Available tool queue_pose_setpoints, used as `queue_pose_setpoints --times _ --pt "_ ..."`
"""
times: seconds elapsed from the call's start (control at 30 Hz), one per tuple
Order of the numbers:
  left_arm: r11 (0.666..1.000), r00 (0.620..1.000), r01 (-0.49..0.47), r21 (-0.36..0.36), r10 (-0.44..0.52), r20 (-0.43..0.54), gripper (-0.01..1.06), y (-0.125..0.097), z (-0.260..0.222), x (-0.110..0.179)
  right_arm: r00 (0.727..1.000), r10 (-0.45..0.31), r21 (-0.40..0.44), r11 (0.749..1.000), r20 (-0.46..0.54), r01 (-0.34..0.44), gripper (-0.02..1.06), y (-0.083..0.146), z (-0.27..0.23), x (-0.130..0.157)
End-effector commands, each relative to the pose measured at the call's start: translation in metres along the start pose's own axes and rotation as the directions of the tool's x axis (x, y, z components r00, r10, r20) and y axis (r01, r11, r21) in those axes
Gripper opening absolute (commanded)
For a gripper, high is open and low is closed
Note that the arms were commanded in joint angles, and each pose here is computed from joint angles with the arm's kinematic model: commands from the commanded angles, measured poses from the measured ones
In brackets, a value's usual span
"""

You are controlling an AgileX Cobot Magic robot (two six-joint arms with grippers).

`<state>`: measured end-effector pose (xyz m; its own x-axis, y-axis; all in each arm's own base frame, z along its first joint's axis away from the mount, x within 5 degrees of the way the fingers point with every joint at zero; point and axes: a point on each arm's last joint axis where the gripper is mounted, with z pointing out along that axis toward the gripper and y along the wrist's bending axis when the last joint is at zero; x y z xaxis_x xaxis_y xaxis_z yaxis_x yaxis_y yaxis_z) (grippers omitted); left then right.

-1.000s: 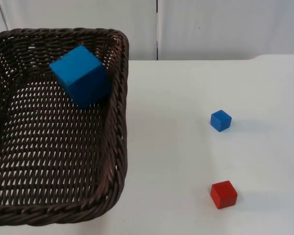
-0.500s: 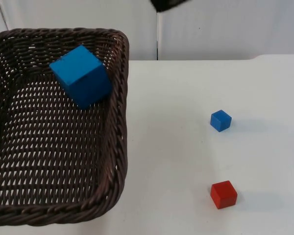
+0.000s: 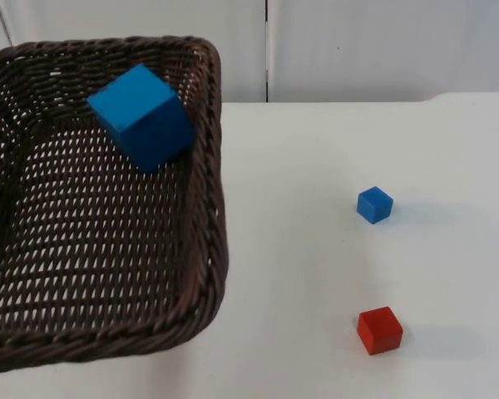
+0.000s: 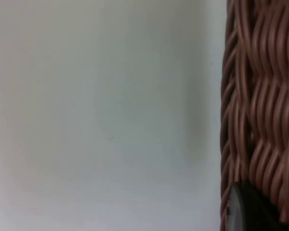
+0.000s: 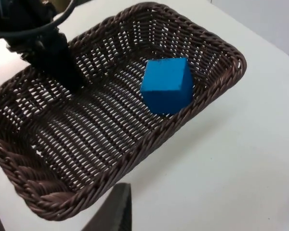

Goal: Pick up the basket with the left hand and place the largest block into the basket with the right hand.

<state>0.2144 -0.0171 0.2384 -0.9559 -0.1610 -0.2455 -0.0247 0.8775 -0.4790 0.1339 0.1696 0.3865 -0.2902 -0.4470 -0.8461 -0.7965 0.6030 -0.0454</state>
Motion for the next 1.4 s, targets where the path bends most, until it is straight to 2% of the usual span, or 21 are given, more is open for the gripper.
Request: queue_pose_setpoints --times 0.0,0.27,0.57,0.67,1.37 --pt "0.998 0.999 0.034 0.056 -0.036 0.030 0.00 -0.0061 -0.0030 -0.0019 1.000 -0.002 0.005 1.000 0.024 0.002 1.05 -0.0005 -0.0082 0.0019" --pt "0.996 0.998 0.047 0.074 -0.049 0.035 0.00 -0.0077 -0.0031 -0.0026 0.999 -0.005 0.007 1.000 0.035 0.005 1.05 -0.0006 -0.0168 0.0026" --pt "0.997 0.998 0.038 0.063 -0.041 0.039 0.00 -0.0067 -0.0030 -0.0028 0.999 -0.016 0.008 1.000 0.047 0.015 1.05 -0.0006 -0.0169 0.0015" --pt "0.997 0.998 0.042 0.065 -0.045 0.048 0.00 -0.0068 -0.0031 -0.0036 0.998 -0.039 0.009 0.999 0.046 0.039 1.05 -0.0006 -0.0169 0.0015" --pt "0.997 0.998 0.043 0.065 -0.047 0.046 0.00 -0.0065 -0.0026 -0.0038 0.998 -0.041 0.009 0.999 0.046 0.041 1.05 -0.0006 -0.0169 0.0015"
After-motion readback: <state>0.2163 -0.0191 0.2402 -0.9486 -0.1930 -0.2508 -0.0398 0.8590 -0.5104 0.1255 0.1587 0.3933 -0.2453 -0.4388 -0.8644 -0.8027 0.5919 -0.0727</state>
